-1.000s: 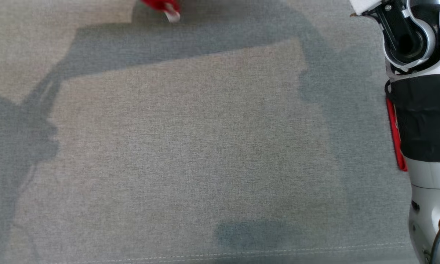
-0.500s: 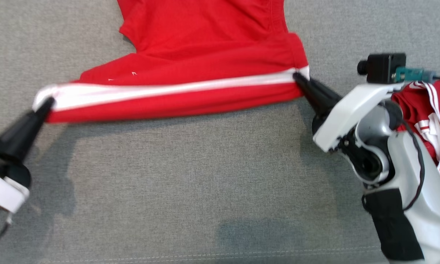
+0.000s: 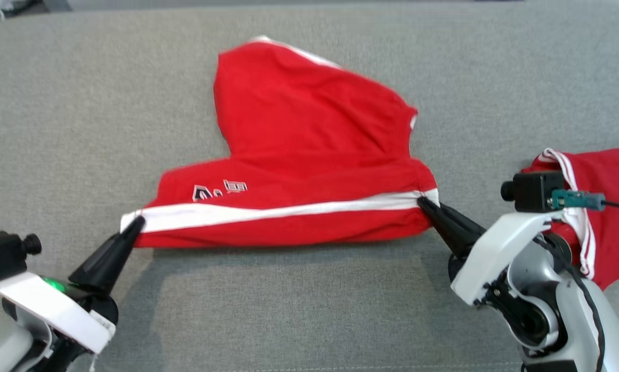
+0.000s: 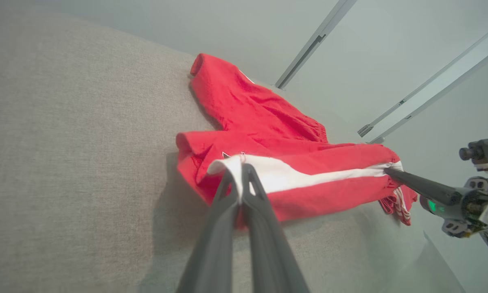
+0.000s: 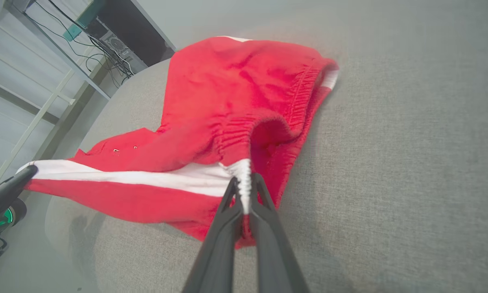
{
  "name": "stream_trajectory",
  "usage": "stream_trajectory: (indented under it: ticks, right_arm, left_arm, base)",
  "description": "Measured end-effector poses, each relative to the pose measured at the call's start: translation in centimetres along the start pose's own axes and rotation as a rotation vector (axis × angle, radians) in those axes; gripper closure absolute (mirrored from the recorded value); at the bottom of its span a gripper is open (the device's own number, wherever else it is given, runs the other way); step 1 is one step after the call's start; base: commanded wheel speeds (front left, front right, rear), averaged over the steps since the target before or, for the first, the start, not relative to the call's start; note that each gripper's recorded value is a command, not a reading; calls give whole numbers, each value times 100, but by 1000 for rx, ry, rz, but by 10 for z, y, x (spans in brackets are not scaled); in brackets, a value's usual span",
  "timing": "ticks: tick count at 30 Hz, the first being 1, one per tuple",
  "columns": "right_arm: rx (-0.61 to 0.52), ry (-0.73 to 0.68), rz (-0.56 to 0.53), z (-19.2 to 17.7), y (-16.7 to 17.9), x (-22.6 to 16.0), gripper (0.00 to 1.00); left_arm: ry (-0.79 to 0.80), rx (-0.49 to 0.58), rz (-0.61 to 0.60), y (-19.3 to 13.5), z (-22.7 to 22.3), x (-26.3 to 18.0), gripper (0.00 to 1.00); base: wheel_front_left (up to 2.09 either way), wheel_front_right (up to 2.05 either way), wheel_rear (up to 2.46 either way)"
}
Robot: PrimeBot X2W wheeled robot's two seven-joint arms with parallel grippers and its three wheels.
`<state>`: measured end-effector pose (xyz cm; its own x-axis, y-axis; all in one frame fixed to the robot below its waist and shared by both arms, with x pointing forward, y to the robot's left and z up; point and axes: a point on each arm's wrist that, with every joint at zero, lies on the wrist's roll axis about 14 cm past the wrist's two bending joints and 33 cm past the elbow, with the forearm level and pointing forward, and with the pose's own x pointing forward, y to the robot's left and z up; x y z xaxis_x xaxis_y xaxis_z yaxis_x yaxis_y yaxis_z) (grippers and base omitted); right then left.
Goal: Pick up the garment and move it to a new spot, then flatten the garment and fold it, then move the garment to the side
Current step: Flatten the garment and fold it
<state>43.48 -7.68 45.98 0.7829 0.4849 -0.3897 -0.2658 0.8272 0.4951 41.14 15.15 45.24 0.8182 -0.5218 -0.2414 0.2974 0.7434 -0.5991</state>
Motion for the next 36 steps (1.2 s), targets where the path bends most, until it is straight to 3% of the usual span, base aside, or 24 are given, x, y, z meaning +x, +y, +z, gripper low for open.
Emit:
stream_trajectory:
  ticks: [13, 21, 30, 36]
  right_arm:
    - [54, -23, 10, -17, 18, -52, 100]
    - [91, -37, 39, -19, 25, -75, 100]
    - [129, 161, 59, -62, 31, -89, 100]
    - [95, 336, 98, -84, 47, -90, 100]
  left_arm:
    - [-77, -41, 8, -26, -16, -33, 100]
    - [-44, -62, 12, -33, -38, -51, 100]
    - [113, -72, -9, -37, -70, -70, 100]
    - [323, -54, -52, -43, -81, -88, 100]
  base:
    - [0, 0, 0]
    - [0, 0, 0]
    - [0, 0, 0]
    - [0, 0, 0]
